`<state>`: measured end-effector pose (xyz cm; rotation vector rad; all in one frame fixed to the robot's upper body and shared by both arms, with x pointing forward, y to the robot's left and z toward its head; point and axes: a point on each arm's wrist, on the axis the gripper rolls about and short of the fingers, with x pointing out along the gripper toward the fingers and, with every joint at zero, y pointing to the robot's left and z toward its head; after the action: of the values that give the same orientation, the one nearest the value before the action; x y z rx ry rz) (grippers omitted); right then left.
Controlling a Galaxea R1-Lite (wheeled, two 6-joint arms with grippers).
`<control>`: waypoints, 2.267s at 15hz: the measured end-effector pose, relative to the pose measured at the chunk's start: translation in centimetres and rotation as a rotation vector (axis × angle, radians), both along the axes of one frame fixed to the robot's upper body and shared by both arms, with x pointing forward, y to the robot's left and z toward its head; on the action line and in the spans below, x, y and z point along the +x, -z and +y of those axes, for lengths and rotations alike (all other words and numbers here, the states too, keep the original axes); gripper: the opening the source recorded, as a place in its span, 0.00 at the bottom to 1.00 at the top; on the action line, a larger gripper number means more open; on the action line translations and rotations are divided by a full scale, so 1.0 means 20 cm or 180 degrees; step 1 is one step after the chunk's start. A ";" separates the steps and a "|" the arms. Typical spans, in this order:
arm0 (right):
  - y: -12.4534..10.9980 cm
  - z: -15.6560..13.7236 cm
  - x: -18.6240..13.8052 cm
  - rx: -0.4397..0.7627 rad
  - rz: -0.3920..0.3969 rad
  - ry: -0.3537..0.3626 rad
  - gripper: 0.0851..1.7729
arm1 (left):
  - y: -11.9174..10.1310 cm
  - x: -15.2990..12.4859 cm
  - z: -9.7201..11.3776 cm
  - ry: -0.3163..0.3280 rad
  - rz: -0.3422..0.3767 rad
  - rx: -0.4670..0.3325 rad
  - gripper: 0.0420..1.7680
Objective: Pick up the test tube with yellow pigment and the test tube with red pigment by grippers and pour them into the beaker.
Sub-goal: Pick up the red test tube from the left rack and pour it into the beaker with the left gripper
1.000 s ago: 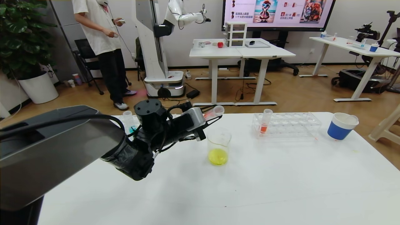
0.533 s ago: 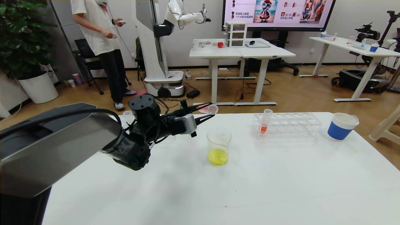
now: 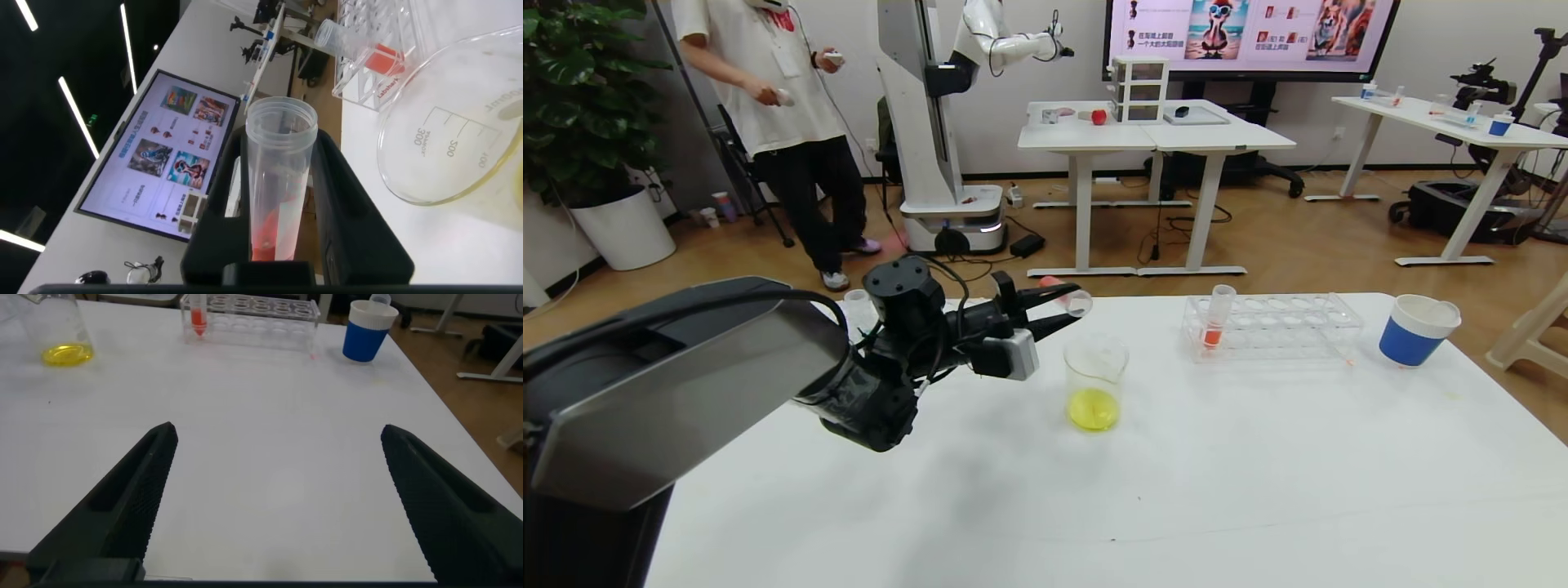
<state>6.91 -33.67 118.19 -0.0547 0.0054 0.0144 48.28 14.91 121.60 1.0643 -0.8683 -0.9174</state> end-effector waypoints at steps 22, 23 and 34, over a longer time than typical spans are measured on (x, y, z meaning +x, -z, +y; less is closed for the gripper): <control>0.00 0.00 0.00 0.0000 0.0000 0.0000 0.98 | 0.03 0.03 -0.01 -0.0214 -0.1162 0.0472 0.24; 0.00 0.00 0.00 0.0000 0.0000 0.0000 0.98 | 0.03 0.04 -0.01 -0.0253 -0.1215 0.0492 0.24; 0.00 0.00 0.00 0.0000 0.0000 0.0001 0.98 | 0.04 0.03 -0.02 -0.0354 -0.1657 0.0693 0.24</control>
<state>6.91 -33.67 118.19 -0.0547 0.0054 0.0140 48.79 14.54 120.87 1.5640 -1.1372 -0.6568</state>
